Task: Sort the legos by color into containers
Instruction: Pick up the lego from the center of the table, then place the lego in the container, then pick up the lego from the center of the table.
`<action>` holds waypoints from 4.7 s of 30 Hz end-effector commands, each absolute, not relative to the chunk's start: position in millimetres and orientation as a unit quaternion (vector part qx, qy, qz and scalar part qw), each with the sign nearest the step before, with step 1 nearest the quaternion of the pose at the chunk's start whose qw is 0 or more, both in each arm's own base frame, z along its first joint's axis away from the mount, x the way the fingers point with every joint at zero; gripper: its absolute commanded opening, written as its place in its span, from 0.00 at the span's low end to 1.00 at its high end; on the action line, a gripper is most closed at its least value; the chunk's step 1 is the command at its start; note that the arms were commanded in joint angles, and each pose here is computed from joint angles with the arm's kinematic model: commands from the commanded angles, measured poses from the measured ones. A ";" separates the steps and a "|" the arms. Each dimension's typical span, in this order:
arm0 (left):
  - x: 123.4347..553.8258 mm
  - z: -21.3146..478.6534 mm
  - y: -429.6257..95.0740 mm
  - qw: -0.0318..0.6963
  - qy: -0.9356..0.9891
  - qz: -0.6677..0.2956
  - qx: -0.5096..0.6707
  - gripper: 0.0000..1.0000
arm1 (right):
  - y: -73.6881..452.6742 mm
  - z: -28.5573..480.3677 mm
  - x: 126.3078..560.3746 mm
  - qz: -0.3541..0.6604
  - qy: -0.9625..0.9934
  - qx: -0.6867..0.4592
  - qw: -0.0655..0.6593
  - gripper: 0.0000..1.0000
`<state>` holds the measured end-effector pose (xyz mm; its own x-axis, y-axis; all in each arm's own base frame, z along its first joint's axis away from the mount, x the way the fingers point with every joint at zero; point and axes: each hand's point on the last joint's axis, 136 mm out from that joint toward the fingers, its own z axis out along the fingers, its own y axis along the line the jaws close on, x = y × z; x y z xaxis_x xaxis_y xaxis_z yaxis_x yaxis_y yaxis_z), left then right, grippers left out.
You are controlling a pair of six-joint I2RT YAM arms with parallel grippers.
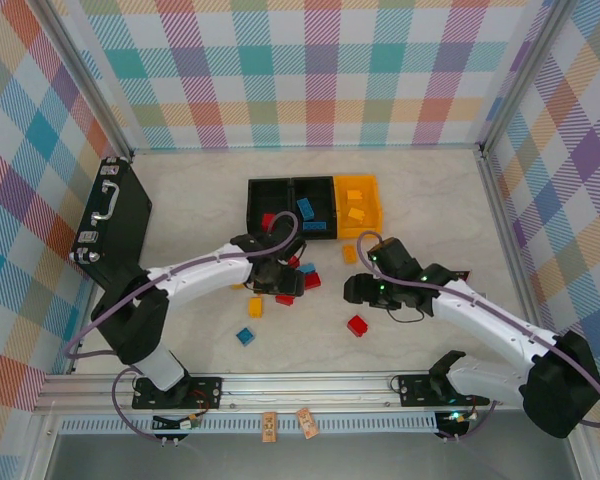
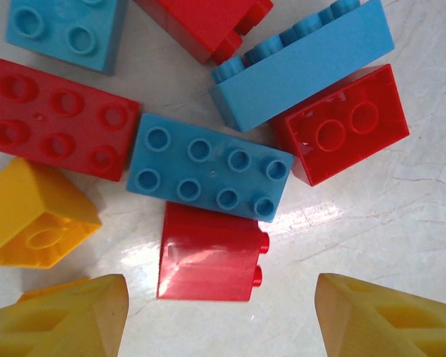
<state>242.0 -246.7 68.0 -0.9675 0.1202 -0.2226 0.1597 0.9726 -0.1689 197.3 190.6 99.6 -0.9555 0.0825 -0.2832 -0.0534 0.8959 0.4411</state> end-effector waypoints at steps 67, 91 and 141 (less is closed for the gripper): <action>448.0 128.0 -198.9 0.234 0.968 -0.039 -0.077 0.35 | 259.2 150.6 276.5 0.297 0.931 -0.028 0.213 0.64; 458.5 107.6 -209.4 0.239 0.963 -0.068 -0.105 0.56 | 256.4 155.5 275.7 0.297 0.929 -0.028 0.217 0.64; 255.8 97.7 -193.2 0.188 0.961 -0.191 -0.073 0.63 | 203.0 42.4 353.4 0.067 0.982 -0.028 0.172 0.60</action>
<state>257.5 -188.6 102.8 -0.9130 -0.2097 -0.3499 -0.0614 0.9186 -0.3904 340.5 202.1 41.6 -0.9495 -0.0129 -0.3136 -0.0637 0.9863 0.1523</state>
